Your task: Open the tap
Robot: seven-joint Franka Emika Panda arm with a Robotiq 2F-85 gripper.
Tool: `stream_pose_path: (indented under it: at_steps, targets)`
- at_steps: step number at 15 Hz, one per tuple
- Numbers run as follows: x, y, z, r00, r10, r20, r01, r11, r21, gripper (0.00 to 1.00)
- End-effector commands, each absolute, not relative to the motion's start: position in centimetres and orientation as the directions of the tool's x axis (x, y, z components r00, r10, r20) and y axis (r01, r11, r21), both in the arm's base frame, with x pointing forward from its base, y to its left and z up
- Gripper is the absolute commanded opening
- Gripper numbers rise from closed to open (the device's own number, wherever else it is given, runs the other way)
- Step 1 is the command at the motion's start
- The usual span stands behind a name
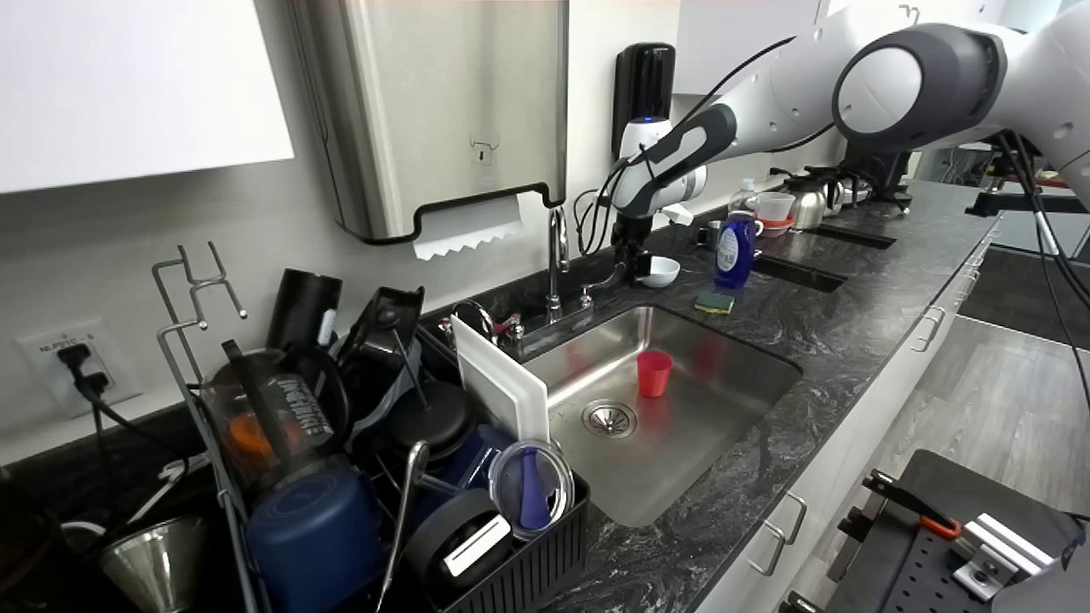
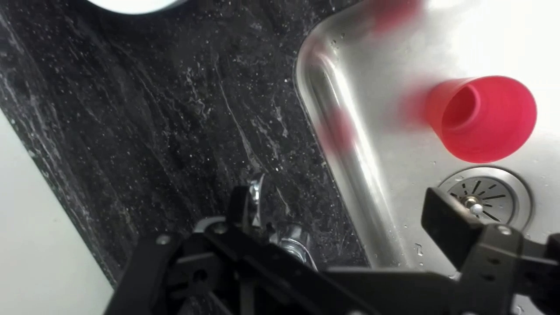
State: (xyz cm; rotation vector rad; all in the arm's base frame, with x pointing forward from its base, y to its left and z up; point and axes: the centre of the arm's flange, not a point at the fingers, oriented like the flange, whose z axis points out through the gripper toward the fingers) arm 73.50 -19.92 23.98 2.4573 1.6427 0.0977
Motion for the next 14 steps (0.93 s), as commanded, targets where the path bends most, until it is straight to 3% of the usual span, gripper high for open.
stream_pose_path:
  at_steps: [1, 14]
  targets:
    - [73.5, -20.1, 24.4, 0.361, 0.932, -0.037, 0.925, -0.353, 0.141, 1.00]
    - [73.5, -20.1, 22.4, 0.366, 0.930, -0.033, 0.926, -0.360, 0.112, 1.00]
